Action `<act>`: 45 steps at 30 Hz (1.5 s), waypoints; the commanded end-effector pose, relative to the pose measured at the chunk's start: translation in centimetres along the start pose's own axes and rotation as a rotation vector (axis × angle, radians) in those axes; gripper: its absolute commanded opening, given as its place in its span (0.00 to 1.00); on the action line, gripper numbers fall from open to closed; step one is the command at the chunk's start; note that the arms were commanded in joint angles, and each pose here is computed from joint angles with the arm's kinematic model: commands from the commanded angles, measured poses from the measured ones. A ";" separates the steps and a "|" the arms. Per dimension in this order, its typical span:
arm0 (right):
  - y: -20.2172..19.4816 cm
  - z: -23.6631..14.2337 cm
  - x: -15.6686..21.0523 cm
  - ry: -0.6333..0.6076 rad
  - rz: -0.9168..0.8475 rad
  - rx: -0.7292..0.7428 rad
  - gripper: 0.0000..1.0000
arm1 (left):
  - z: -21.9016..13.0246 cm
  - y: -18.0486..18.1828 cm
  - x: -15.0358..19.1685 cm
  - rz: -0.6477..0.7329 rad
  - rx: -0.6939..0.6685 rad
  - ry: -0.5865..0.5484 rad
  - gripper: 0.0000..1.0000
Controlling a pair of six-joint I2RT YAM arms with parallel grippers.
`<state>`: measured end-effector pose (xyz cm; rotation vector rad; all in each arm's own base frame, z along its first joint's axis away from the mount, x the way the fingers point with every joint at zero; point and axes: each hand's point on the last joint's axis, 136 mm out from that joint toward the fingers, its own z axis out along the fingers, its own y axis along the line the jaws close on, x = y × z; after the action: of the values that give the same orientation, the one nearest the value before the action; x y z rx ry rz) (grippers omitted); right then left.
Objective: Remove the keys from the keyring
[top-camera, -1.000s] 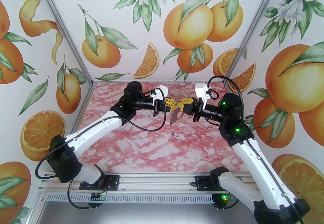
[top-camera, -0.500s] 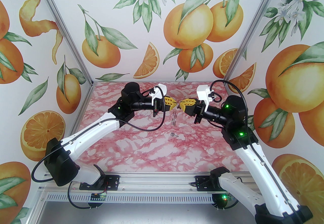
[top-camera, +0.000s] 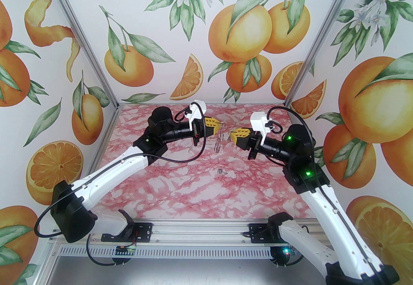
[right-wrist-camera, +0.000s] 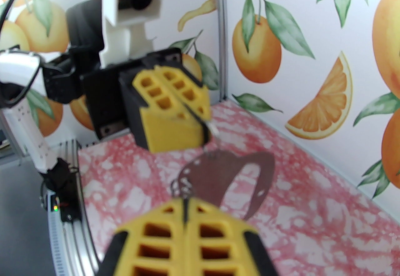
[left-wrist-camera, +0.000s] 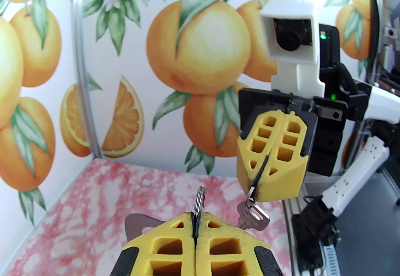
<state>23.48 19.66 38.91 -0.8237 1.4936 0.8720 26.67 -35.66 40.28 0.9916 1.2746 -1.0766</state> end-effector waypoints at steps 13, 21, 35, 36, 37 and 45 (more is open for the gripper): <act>-5.5 2.7 12.0 0.019 0.484 0.325 0.00 | -7.2 9.8 8.7 -0.378 -0.593 0.074 0.00; -8.6 6.2 19.4 0.167 0.608 0.539 0.00 | -6.7 13.9 12.5 -0.469 -0.657 0.047 0.00; -13.1 10.7 27.0 0.314 0.796 0.708 0.00 | -2.7 20.1 17.1 -0.469 -0.628 0.038 0.00; -13.2 11.0 27.4 0.320 0.804 0.708 0.00 | -2.7 20.4 17.6 -0.475 -0.624 0.043 0.00; -13.4 11.4 27.8 0.324 0.810 0.710 0.00 | -2.6 20.6 18.1 -0.480 -0.616 0.048 0.00; -14.3 12.4 30.3 0.369 0.859 0.751 0.00 | -3.4 20.9 22.5 -0.556 -0.612 0.123 0.00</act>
<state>37.92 22.64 6.41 0.2352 2.3834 0.6538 45.96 -28.51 15.84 0.2254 1.9495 -0.8872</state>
